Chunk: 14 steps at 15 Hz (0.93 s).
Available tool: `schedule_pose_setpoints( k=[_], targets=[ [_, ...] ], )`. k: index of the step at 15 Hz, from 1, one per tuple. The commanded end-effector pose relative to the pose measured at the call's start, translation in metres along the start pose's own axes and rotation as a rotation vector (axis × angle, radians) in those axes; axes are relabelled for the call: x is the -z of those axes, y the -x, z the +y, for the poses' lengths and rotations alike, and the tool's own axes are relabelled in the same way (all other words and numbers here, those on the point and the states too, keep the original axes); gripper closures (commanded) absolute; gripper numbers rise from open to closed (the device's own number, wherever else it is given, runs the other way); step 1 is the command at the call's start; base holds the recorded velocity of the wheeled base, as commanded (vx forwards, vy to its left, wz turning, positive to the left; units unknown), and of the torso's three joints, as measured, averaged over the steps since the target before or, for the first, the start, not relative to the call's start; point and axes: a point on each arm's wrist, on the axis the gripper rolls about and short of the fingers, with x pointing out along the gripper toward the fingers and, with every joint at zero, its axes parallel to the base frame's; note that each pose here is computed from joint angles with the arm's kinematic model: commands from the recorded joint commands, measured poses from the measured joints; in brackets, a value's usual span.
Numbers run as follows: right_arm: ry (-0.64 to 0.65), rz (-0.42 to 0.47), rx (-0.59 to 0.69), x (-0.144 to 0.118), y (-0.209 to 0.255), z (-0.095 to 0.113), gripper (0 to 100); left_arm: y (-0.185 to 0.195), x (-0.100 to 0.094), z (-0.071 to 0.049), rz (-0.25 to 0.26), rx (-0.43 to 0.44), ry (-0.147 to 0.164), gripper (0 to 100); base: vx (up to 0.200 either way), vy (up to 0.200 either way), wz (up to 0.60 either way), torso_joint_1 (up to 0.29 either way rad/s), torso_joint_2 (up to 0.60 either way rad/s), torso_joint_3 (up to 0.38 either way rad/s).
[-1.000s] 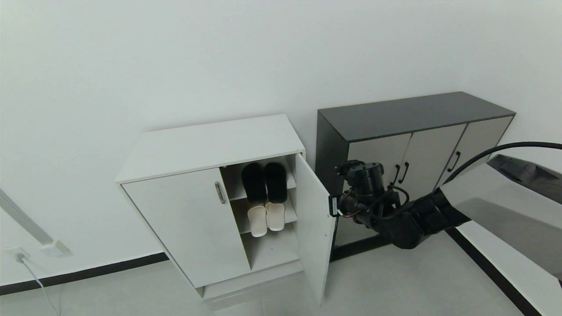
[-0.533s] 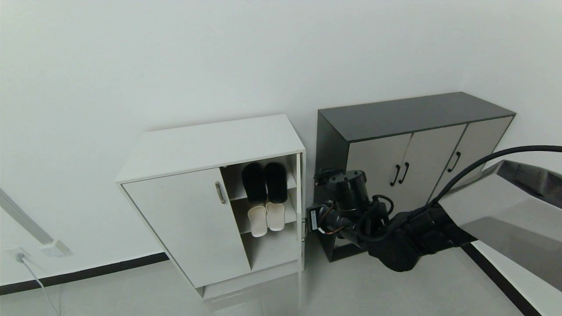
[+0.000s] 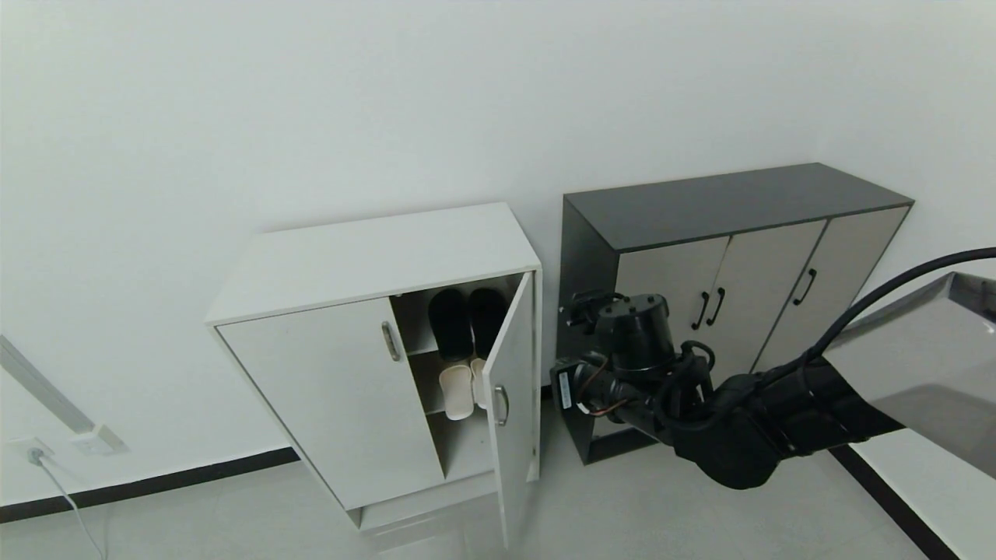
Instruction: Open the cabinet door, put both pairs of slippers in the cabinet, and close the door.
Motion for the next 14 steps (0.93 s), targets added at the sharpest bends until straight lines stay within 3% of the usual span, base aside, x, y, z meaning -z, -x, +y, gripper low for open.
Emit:
schedule_pose_setpoints(
  k=[1, 5, 11, 14],
  targets=[
    [0.000, -0.002, -0.003, -0.001, 0.002, 0.000, 100, 0.000, 0.000, 0.000, 0.000, 0.000, 0.000, 100, 0.000, 0.000, 0.60, 0.007, 0.00, -0.002],
    [-0.002, -0.007, -0.009, -0.002, 0.004, -0.002, 100, 0.000, 0.000, 0.000, 0.000, 0.000, 0.000, 100, 0.000, 0.000, 0.60, 0.006, 0.00, 0.000],
    [0.030, -0.035, 0.015, -0.004, 0.013, -0.012, 100, 0.000, 0.000, 0.000, 0.000, -0.002, 0.000, 100, 0.000, 0.000, 0.00, 0.000, 0.00, 0.000],
    [0.029, 0.007, 0.050, 0.001, 0.034, -0.029, 100, 0.000, 0.000, 0.000, 0.000, -0.003, 0.000, 100, 0.000, 0.000, 0.00, 0.000, 0.00, 0.000]
  ],
)
